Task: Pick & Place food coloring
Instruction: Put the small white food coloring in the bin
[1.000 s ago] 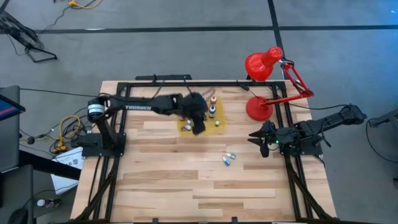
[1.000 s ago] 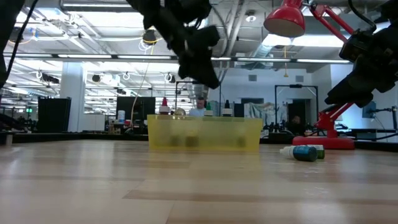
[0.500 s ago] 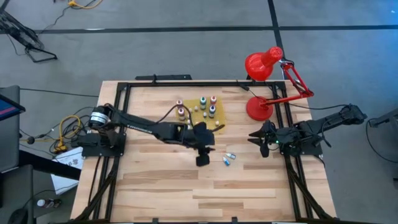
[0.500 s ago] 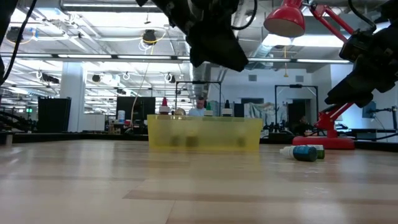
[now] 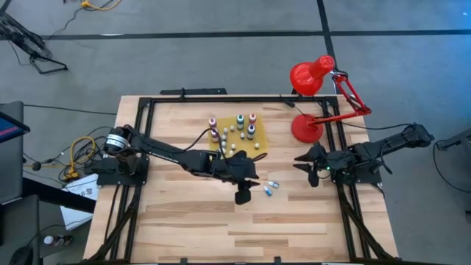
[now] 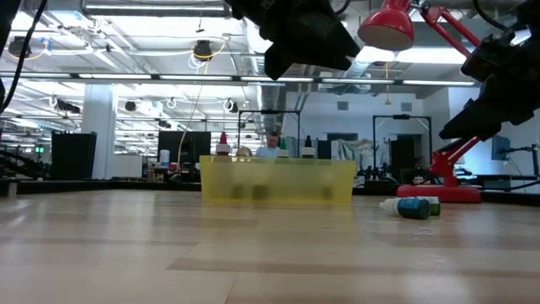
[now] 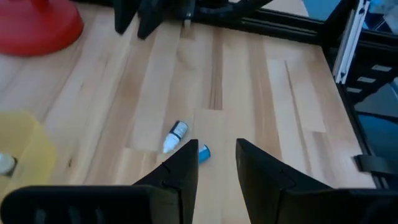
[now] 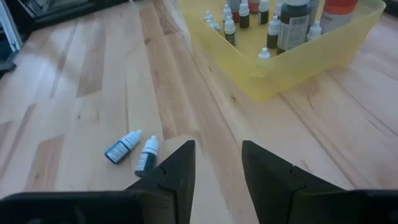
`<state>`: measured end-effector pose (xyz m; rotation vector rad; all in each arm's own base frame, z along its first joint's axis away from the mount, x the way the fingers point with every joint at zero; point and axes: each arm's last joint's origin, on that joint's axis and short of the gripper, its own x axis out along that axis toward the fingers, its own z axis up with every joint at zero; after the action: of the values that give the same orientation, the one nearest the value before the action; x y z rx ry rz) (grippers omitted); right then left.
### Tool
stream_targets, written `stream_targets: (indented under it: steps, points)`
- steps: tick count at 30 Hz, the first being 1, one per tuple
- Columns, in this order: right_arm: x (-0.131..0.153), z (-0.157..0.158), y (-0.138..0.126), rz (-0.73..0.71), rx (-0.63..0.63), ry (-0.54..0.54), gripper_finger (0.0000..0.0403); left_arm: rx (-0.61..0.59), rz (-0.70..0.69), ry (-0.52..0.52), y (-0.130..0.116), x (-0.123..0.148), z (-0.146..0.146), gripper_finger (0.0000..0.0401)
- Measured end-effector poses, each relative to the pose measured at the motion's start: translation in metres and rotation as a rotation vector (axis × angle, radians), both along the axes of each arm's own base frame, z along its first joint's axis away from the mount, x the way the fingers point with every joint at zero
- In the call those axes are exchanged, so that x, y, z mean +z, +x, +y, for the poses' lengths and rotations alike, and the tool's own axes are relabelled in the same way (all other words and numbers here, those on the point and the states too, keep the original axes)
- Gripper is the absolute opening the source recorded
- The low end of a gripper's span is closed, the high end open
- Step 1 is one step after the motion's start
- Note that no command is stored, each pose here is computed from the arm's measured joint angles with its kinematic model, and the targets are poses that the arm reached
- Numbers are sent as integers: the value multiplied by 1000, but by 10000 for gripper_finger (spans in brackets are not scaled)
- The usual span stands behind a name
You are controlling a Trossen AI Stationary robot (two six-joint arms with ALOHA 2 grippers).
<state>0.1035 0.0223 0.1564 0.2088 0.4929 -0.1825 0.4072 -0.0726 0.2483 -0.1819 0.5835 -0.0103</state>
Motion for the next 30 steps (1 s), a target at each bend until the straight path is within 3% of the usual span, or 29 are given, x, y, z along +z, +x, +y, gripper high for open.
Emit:
stream_targets:
  steps: [7,13,19,24,30]
  points:
    - [5,1,3,-69,-57,122,122,50,62,-84,-3,-5,0,98]
    - [17,2,8,-203,-52,180,122,52,64,-87,-3,-5,0,98]
    - [29,3,12,-344,-118,402,122,64,62,-82,-3,-5,0,98]
    - [18,8,17,-216,-60,424,122,65,65,-86,-3,-5,0,98]
    - [0,17,28,-58,-39,369,132,44,112,-97,-6,-8,0,98]
